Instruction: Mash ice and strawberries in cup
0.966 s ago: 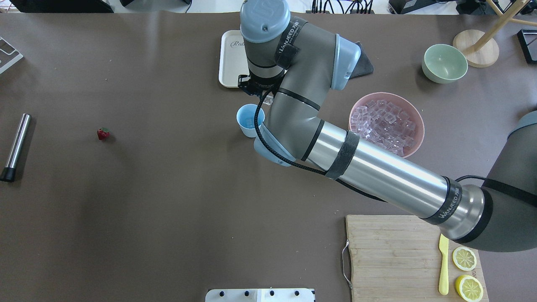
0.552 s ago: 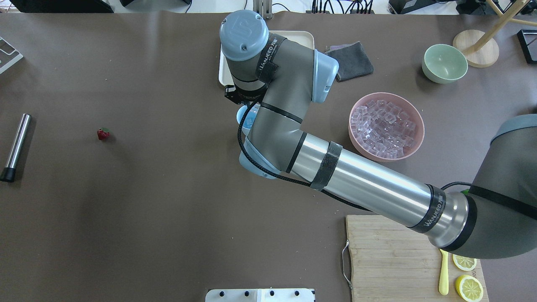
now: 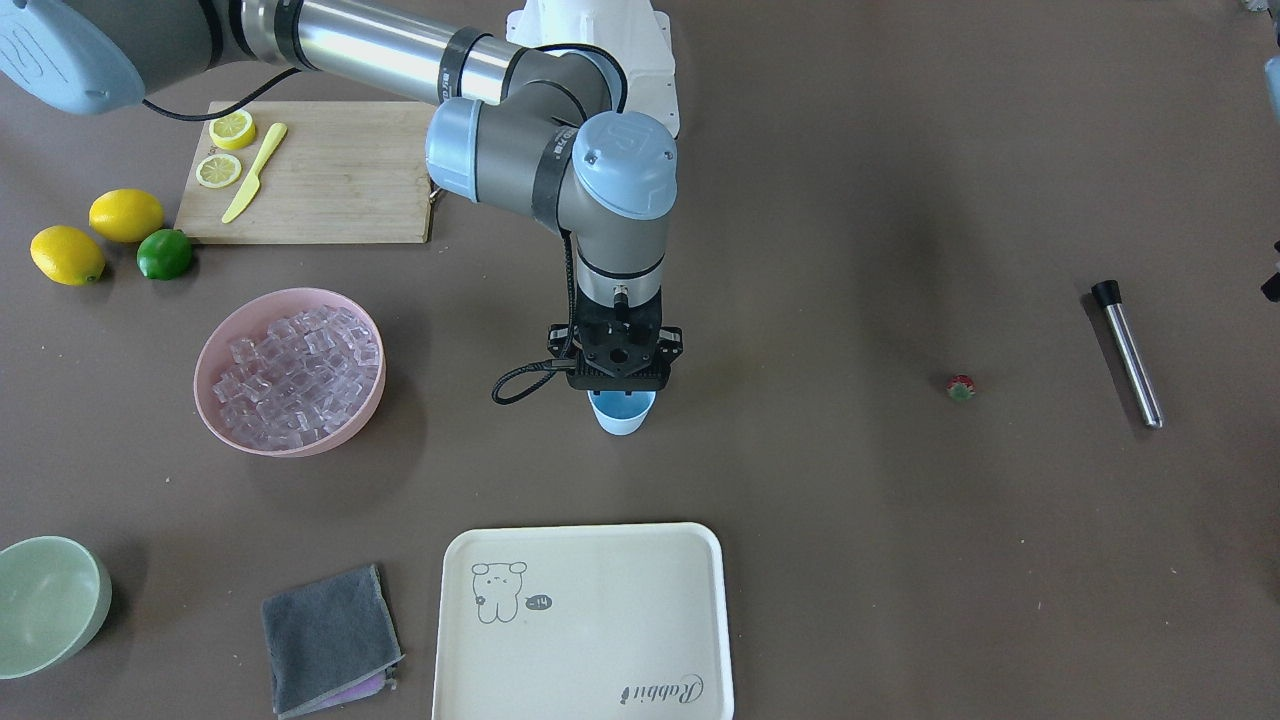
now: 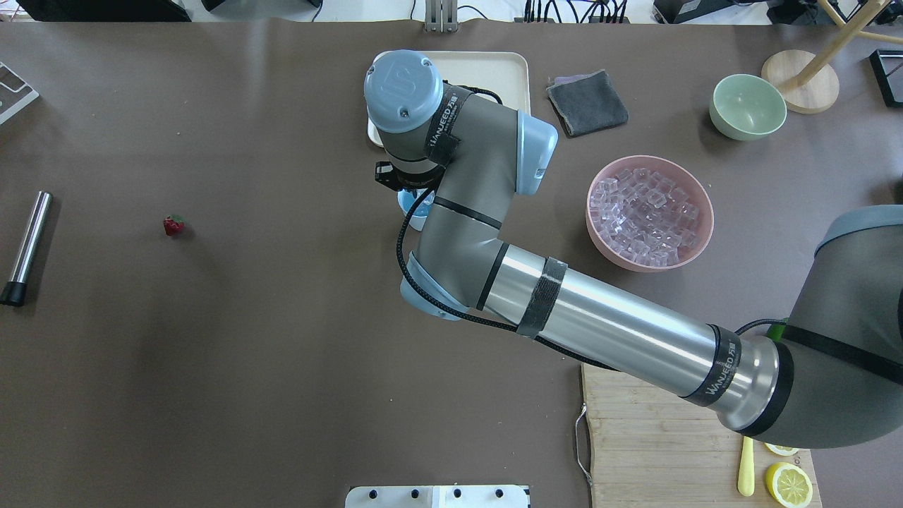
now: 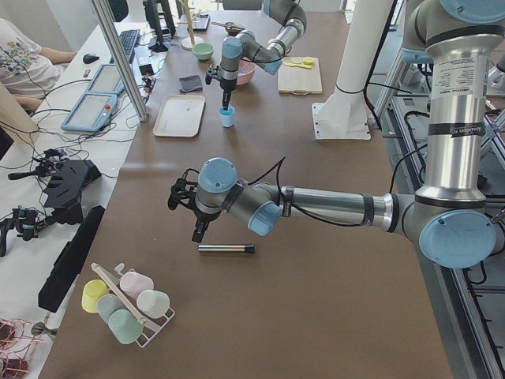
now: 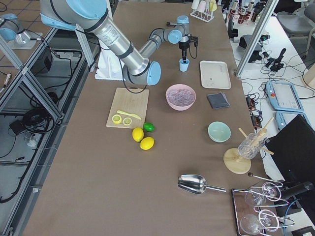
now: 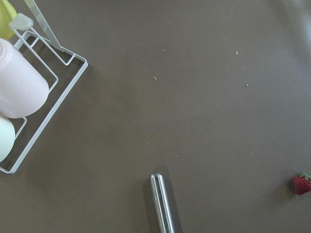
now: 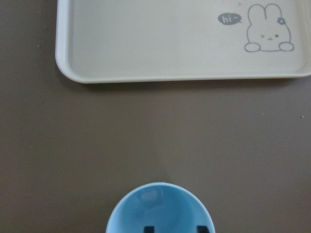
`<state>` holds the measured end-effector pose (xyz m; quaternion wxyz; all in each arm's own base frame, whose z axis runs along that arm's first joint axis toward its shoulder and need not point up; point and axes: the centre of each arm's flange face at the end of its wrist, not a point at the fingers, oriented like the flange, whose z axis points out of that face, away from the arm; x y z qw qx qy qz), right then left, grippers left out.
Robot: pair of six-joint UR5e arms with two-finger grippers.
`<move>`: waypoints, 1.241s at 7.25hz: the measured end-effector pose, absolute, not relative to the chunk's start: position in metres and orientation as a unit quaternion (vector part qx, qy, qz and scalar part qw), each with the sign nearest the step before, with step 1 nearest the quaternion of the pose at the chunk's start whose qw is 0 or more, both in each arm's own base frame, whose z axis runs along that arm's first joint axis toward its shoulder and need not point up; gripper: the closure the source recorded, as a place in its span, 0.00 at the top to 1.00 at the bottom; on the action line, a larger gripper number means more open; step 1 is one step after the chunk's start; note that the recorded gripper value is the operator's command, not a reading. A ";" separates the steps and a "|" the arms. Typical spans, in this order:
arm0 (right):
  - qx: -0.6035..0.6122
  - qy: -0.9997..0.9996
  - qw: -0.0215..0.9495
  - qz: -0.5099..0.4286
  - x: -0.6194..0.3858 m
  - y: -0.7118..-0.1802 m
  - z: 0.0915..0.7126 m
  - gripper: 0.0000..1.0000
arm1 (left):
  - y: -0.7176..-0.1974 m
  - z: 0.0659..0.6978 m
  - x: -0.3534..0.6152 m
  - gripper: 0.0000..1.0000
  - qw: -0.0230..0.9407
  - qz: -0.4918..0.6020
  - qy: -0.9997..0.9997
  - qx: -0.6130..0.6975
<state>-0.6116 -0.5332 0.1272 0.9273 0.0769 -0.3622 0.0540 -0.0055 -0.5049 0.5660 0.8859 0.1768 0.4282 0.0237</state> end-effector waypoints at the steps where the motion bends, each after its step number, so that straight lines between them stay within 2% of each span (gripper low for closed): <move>1: 0.081 -0.365 0.926 0.052 -0.615 -0.530 0.126 0.85 | -0.505 0.566 -0.005 0.97 0.886 0.024 0.428 0.177; 2: 0.082 -0.368 0.925 0.051 -0.616 -0.529 0.125 0.88 | -0.505 0.565 -0.006 0.97 0.886 0.024 0.428 0.177; 4: 0.086 -0.375 0.922 0.052 -0.605 -0.534 0.115 0.86 | -0.505 0.565 -0.006 0.97 0.886 0.023 0.428 0.178; 6: 0.075 -0.380 0.921 0.042 -0.552 -0.564 0.119 0.86 | -0.506 0.565 -0.005 0.97 0.886 0.024 0.428 0.178; 9: 0.079 -0.375 0.924 -0.016 -0.431 -0.546 0.221 0.84 | -0.506 0.564 -0.005 0.97 0.886 0.024 0.428 0.178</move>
